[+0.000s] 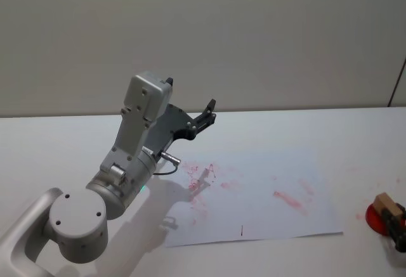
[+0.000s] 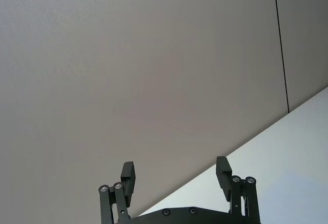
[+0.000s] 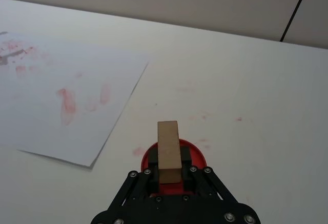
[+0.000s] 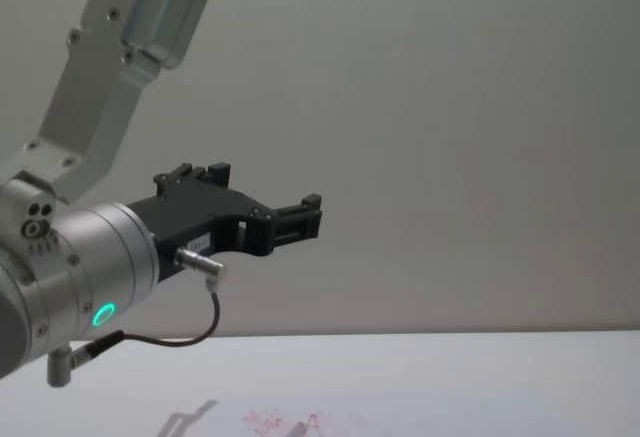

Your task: Use the one hand to pick up the stamp and affix it onto the A4 paper.

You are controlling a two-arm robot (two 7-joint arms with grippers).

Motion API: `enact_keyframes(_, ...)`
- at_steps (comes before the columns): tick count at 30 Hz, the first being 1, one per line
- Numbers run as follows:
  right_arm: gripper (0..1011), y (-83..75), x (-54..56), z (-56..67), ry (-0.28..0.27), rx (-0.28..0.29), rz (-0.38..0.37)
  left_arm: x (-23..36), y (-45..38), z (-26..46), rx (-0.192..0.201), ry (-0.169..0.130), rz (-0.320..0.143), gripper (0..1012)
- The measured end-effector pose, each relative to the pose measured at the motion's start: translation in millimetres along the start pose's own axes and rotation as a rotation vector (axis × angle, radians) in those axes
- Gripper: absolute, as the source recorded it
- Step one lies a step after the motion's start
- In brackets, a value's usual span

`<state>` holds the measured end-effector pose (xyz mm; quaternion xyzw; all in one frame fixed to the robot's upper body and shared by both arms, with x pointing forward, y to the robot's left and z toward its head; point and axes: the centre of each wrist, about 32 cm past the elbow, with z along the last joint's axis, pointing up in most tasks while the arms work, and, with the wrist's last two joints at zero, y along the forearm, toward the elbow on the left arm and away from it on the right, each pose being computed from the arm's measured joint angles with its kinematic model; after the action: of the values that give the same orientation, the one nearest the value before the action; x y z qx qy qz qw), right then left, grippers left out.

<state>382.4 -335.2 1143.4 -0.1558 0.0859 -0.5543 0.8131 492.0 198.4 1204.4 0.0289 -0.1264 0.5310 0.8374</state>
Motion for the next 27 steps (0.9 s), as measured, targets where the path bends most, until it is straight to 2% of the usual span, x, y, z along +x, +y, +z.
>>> enact_keyframes(6, 218, 5.2, -1.0, 7.6, 0.003, 0.049, 0.027, 0.0, 0.0, 0.0, 0.000, 0.000, 0.000, 1001)
enact_keyframes(13, 218, 19.4, -7.5, 23.1, 0.017, 0.126, 0.105, 0.0, 0.0, 0.0, 0.000, 0.000, 0.000, 1001)
enact_keyframes(17, 218, 29.3, -11.8, 28.4, 0.023, 0.146, 0.149, 0.0, 0.0, 0.0, 0.000, 0.000, 0.000, 1001)
enact_keyframes(22, 219, 41.8, -16.2, 31.3, 0.020, 0.140, 0.191, 0.0, 0.0, 0.0, 0.000, 0.000, 0.000, 1001)
enact_keyframes(27, 218, 54.9, -19.7, 30.8, 0.001, 0.108, 0.222, 0.0, 0.0, 0.0, 0.000, 0.000, 0.000, 1001)
